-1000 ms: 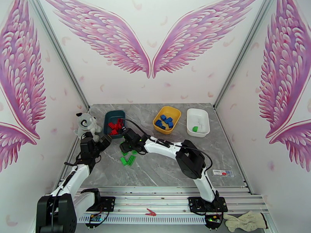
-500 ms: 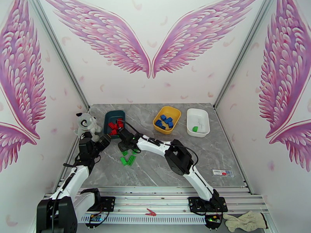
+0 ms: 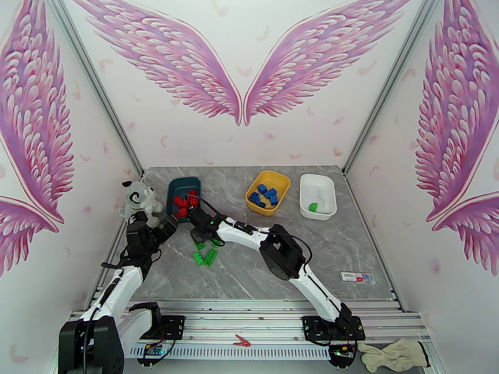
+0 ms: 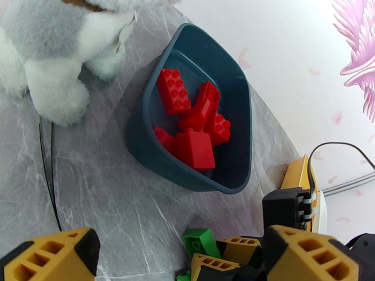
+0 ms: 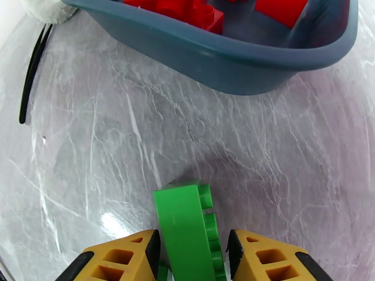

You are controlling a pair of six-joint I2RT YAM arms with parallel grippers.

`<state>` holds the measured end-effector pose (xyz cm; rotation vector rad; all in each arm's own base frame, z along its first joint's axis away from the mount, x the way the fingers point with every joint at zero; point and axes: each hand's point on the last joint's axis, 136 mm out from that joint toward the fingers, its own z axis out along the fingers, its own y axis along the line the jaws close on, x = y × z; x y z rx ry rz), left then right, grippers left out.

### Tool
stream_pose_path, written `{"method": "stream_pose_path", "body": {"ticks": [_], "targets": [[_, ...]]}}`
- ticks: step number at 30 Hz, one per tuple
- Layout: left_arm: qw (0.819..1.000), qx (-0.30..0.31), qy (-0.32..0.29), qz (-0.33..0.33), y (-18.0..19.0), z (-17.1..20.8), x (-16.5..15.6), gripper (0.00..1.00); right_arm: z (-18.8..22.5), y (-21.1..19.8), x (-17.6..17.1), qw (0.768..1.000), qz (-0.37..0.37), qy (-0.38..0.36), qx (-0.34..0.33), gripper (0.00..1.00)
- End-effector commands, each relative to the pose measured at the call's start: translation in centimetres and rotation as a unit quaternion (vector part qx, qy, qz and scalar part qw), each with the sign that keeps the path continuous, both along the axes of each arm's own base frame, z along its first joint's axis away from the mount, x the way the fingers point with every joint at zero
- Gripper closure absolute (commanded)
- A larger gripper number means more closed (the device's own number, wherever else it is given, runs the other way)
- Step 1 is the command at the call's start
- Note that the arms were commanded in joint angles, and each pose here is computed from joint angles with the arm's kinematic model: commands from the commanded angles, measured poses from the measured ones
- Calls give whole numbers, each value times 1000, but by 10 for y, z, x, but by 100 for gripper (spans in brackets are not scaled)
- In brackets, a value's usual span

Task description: Sort the legos into containers by color

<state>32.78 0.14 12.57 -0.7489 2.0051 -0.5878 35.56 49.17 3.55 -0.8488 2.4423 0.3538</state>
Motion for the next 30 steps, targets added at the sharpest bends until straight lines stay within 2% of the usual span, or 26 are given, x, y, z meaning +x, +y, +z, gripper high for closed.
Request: {"method": "stream_pose_path", "body": {"ticks": [1,10,18,24,30], "targets": [[1000,-4,-5,-1,-1,0,-2,3,-4,-5,4,1000,-8,-6,-12,64],[1000,0,-19,-24,-12,6,0,6,34,-18,4,999,-28,-37,15,77],[994,33,-40,-100,-59,22,8,6,77,-68,14,993,-87,-69,38,83],[979,58,-51,-190,-121,27,13,1,101,-150,41,978,-190,-80,43,84],[954,103,-54,-276,-199,40,13,1,125,-251,73,944,-312,-89,61,84]]}}
